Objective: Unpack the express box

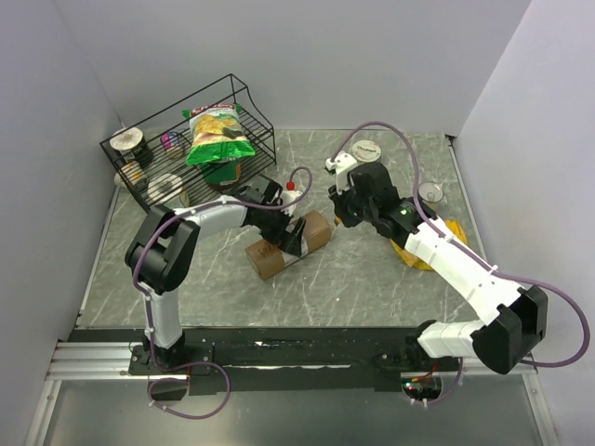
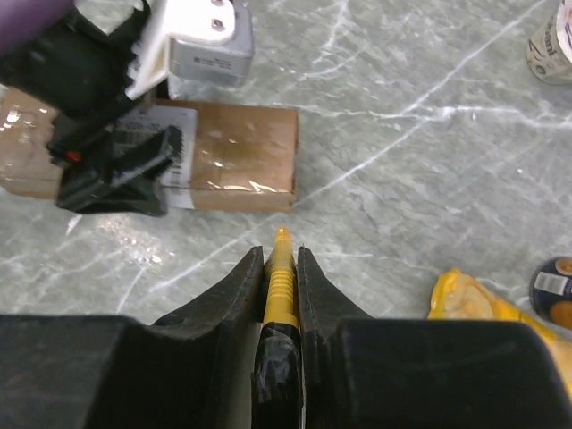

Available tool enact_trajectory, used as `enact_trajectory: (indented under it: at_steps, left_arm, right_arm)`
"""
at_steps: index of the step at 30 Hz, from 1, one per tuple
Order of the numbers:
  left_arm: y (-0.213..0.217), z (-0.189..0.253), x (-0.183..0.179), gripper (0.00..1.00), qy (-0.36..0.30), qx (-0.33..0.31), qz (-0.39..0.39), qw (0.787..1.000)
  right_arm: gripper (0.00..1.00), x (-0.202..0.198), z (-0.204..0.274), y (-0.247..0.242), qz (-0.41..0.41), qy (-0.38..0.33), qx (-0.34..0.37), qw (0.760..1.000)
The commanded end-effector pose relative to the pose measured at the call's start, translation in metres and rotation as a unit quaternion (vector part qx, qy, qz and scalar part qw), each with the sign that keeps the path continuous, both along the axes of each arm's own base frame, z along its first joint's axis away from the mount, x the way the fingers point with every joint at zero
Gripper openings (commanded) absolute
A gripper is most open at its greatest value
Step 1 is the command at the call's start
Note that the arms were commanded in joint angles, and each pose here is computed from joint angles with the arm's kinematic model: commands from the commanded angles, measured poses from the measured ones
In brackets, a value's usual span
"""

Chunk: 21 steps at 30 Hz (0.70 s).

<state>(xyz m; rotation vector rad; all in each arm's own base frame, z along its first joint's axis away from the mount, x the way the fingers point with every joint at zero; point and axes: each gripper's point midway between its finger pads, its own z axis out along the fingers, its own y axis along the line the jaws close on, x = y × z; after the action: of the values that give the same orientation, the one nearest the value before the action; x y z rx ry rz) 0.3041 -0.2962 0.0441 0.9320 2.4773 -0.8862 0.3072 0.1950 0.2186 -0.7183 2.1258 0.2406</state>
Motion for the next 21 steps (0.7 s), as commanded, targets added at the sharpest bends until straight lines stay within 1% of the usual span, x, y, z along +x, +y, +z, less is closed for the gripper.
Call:
enact_trajectory:
  at_steps: [1,2,3,7,12,15,16,18,19,21]
  left_arm:
    - [-0.012,0.06,0.008,0.97,-0.039,-0.045,-0.048,0.997]
    - [-0.009,0.069,0.008,0.96,-0.043,-0.044,-0.053,0.997]
    - [-0.009,0.088,0.013,0.97,-0.065,-0.053,-0.057,0.995]
    - [0.013,0.116,0.018,0.96,-0.095,-0.064,-0.064,0.991]
    - [0.034,0.12,-0.012,0.96,-0.091,-0.059,-0.087,0.99]
    - [0.061,0.101,-0.005,0.97,-0.099,0.006,-0.027,0.995]
    - [0.083,0.091,0.006,1.0,-0.103,0.04,0.012,0.994]
    - [0.11,0.073,0.013,0.87,-0.09,0.071,0.064,0.991]
    - [0.133,0.07,0.024,0.77,-0.079,0.075,0.106,0.988]
    - [0.154,0.062,0.034,0.69,-0.069,0.088,0.146,0.983]
  right_arm:
    - [0.0,-0.004,-0.021,-0.017,-0.012,0.008,-0.03,0.999]
    - [0.0,-0.005,-0.027,-0.02,-0.015,0.013,-0.031,0.999]
    - [0.0,-0.008,-0.034,-0.022,-0.014,0.019,-0.037,0.999]
    - [0.0,-0.013,-0.047,-0.026,-0.005,0.023,-0.046,0.999]
    - [0.0,-0.017,-0.057,-0.029,-0.002,0.024,-0.048,0.999]
    - [0.0,-0.017,-0.057,-0.027,0.0,0.026,-0.044,0.999]
    - [0.0,-0.017,-0.058,-0.025,0.003,0.028,-0.042,0.999]
    - [0.0,-0.016,-0.059,-0.024,0.0,0.03,-0.037,0.999]
    - [0.0,-0.016,-0.06,-0.023,0.0,0.031,-0.037,0.999]
    - [0.0,-0.015,-0.062,-0.018,0.008,0.037,-0.029,0.999]
